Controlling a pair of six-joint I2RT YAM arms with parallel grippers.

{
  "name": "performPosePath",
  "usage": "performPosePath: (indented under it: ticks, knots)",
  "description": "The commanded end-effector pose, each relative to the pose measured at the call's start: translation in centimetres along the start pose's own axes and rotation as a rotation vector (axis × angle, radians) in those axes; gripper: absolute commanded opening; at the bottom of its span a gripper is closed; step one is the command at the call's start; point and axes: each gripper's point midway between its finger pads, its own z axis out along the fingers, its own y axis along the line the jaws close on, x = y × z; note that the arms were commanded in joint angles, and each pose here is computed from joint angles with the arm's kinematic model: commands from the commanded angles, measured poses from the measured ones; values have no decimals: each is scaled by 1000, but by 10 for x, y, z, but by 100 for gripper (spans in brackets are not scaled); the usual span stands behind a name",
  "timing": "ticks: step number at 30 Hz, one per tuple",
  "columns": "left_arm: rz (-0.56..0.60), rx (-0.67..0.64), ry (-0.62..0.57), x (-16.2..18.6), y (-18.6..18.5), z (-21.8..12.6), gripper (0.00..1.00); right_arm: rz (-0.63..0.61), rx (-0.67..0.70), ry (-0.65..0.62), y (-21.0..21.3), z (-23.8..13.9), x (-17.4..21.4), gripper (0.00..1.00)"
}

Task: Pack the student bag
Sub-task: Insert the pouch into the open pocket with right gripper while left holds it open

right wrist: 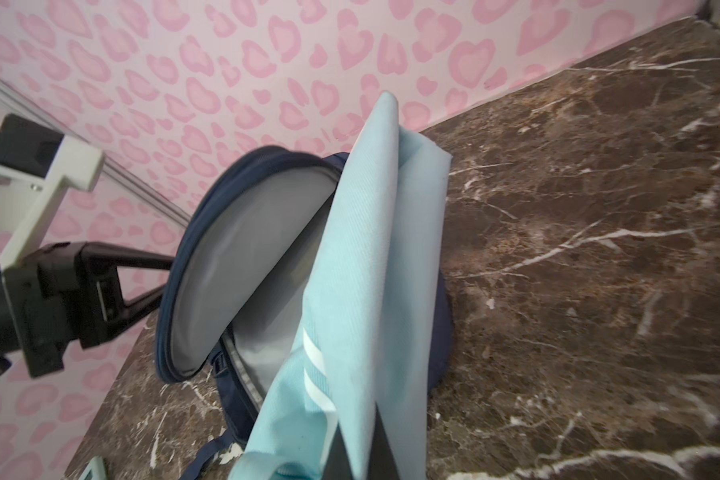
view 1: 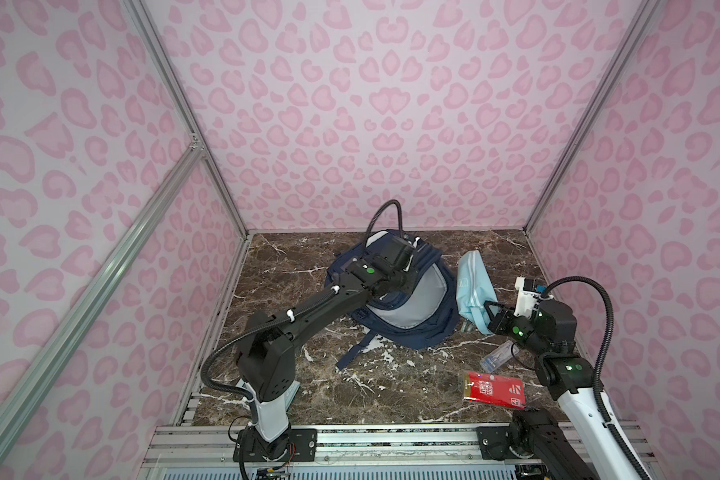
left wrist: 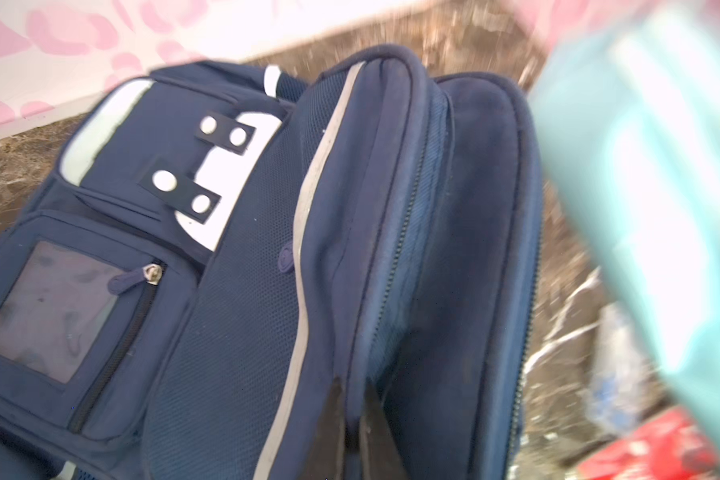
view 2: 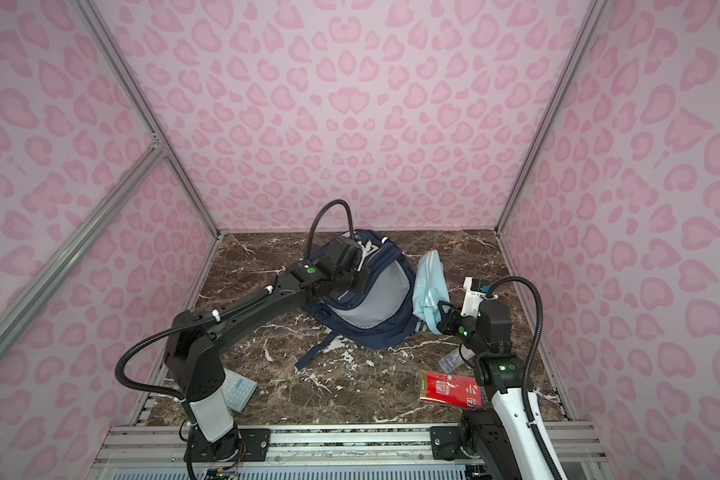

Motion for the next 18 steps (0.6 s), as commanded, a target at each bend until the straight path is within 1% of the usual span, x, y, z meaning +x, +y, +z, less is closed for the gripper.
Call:
performPosePath:
  ticks: [1, 5, 9, 12, 14, 15, 17, 18]
  knots:
    - [-90, 178, -46, -20, -20, -18, 3, -19, -182, -35, 33, 1, -10, 0]
    - [-95, 164, -85, -36, -13, -36, 4, -36, -289, 49, 55, 20, 13, 0]
    - [-98, 146, -120, -46, -8, -49, 3, -71, -272, 182, 69, 62, 49, 0]
    - [-101, 156, -124, -48, -8, -52, 4, -93, -244, 248, 74, 98, 58, 0]
    - [-108, 164, -117, -45, -9, -53, 3, -85, -205, 277, 74, 125, 59, 0]
    - [-111, 165, -118, -45, -9, -54, 3, -82, -209, 278, 79, 139, 58, 0]
    - [-118, 164, -121, -43, -9, -56, 3, -96, -210, 254, 89, 167, 57, 0]
    - [-122, 165, -124, -44, -9, -57, 3, -106, -182, 235, 92, 179, 57, 0]
